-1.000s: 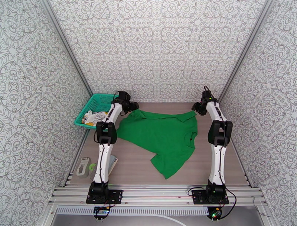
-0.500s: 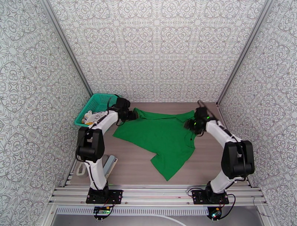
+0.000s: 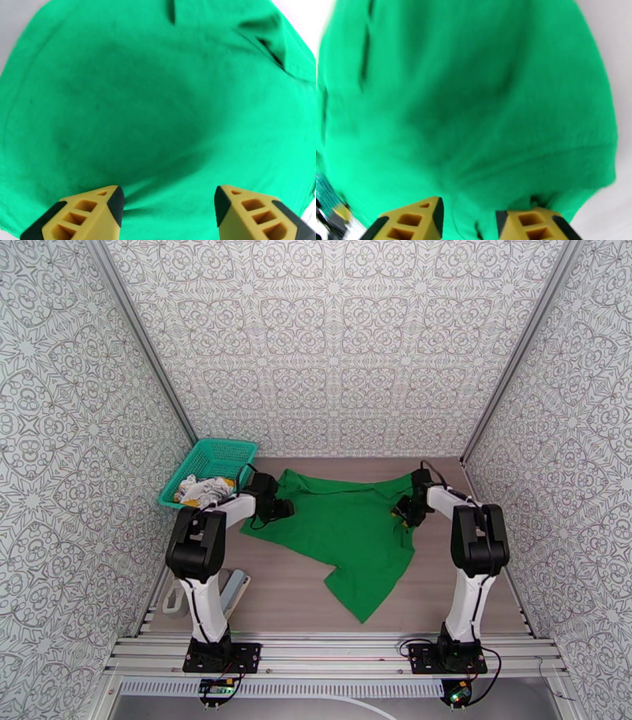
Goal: Fold and stack the mixed laundry pile
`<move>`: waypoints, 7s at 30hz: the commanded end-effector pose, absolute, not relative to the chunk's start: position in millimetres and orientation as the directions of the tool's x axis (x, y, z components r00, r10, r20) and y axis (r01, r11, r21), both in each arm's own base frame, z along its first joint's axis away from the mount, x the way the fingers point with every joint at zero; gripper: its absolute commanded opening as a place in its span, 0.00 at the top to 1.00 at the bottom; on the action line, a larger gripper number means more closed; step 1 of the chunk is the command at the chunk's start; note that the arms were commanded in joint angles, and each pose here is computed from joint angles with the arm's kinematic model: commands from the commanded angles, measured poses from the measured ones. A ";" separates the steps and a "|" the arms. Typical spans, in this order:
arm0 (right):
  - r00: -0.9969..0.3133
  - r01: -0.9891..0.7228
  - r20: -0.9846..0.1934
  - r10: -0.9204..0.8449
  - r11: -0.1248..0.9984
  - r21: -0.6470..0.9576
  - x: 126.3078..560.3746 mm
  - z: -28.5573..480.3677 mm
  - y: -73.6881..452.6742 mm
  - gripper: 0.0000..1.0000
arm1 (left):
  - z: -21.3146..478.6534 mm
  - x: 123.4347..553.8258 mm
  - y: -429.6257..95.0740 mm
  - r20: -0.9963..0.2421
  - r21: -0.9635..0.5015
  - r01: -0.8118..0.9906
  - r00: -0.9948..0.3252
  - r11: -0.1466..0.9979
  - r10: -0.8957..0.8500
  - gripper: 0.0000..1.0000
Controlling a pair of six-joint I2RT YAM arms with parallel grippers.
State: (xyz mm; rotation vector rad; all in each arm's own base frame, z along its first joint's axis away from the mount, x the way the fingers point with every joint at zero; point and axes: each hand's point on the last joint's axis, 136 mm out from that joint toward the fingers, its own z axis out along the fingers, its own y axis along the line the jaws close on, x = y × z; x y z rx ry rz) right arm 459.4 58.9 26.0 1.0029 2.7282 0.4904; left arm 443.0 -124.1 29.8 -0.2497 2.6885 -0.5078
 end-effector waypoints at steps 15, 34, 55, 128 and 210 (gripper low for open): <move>-0.774 0.457 -0.264 0.576 0.796 0.397 471.2 114.6 28.4 0.42 | 109.2 370.1 -106.2 -0.415 -0.283 -0.226 -0.847 0.932 -0.332 0.17; -0.834 0.469 -0.035 0.550 0.742 0.478 311.6 44.3 57.3 0.43 | 25.2 310.9 -65.6 -0.270 -0.249 -0.460 -0.812 0.852 -0.517 0.28; -0.817 0.538 -0.079 0.571 0.806 0.248 288.4 42.7 18.5 0.42 | 19.3 323.9 -82.1 -0.272 -0.260 -0.415 -0.835 0.872 -0.478 0.86; -0.238 0.047 -0.836 0.494 0.866 0.498 357.6 541.4 5.2 1.00 | 502.7 384.6 -93.7 -0.937 -0.267 0.190 -0.281 0.945 -0.208 1.00; -0.803 0.333 -0.364 0.472 0.862 0.382 581.4 58.6 32.2 0.55 | 27.5 607.1 -118.7 -0.531 -0.535 -0.136 -0.714 0.834 -0.457 0.80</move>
